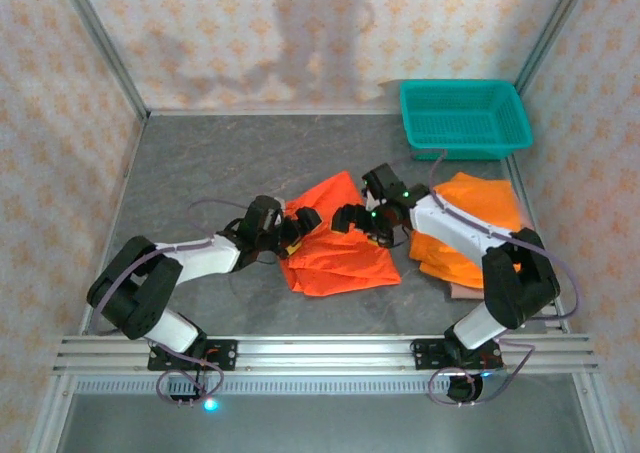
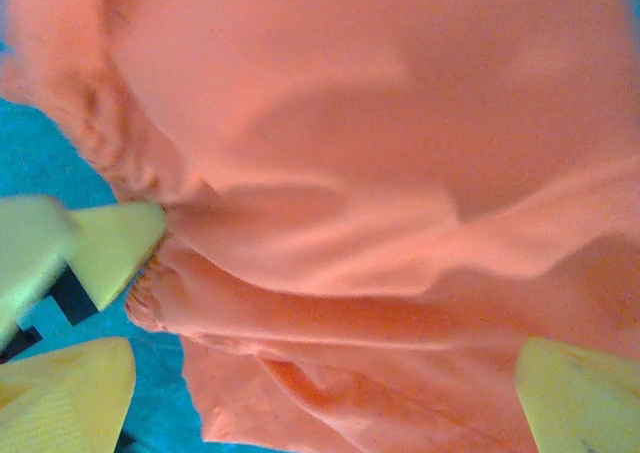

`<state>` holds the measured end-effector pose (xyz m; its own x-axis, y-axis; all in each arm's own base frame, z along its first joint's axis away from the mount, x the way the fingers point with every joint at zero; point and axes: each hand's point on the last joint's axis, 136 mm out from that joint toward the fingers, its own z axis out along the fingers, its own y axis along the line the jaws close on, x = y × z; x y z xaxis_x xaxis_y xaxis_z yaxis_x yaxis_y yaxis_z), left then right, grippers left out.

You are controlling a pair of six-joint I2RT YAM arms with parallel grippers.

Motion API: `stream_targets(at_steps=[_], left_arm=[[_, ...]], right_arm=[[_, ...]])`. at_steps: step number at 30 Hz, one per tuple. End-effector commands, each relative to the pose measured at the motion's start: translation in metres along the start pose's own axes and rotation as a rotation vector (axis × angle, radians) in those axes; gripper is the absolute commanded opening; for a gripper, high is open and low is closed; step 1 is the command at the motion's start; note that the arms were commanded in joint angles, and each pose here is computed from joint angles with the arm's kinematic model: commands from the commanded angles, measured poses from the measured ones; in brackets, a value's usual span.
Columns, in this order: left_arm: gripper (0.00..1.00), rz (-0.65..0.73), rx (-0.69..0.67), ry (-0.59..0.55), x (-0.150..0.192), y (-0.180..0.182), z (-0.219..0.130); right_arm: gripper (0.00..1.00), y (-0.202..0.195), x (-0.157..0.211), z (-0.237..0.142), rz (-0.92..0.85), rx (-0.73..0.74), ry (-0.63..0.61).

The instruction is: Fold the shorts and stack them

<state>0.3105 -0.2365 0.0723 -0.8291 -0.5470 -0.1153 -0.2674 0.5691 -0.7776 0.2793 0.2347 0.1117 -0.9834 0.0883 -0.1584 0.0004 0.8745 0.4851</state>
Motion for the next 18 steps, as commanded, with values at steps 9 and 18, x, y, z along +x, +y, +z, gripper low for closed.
stream_targets(at_steps=[9,18], left_arm=[[0.96,0.053,-0.172,0.059,0.011,0.048,0.002],[0.97,0.060,-0.183,0.053,0.011,0.052,0.002]], right_arm=[[0.92,-0.053,-0.043,0.020,-0.277,0.302,0.142],[0.80,-0.055,-0.032,0.065,-0.250,0.226,0.259]])
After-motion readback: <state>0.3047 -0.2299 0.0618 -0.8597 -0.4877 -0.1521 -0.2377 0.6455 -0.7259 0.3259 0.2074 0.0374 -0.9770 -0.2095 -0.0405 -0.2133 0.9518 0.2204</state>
